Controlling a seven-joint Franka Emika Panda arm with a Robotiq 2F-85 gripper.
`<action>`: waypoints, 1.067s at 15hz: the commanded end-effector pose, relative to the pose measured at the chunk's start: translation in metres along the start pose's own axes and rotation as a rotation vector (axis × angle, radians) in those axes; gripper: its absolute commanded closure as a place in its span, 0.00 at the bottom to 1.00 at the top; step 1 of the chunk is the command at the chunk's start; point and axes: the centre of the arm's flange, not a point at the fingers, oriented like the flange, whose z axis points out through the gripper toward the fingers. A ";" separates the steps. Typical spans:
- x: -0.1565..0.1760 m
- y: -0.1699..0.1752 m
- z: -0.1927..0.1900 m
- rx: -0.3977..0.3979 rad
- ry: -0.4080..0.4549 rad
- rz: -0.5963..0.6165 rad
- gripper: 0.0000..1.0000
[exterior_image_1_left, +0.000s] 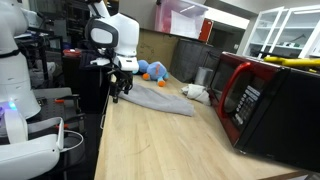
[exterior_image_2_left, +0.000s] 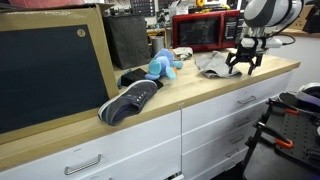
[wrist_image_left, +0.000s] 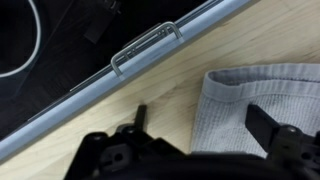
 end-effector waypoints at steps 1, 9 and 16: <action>-0.012 -0.006 0.011 0.093 0.033 0.114 0.00; -0.016 -0.017 0.017 0.265 0.094 0.235 0.25; -0.020 -0.014 0.012 0.315 0.086 0.190 0.73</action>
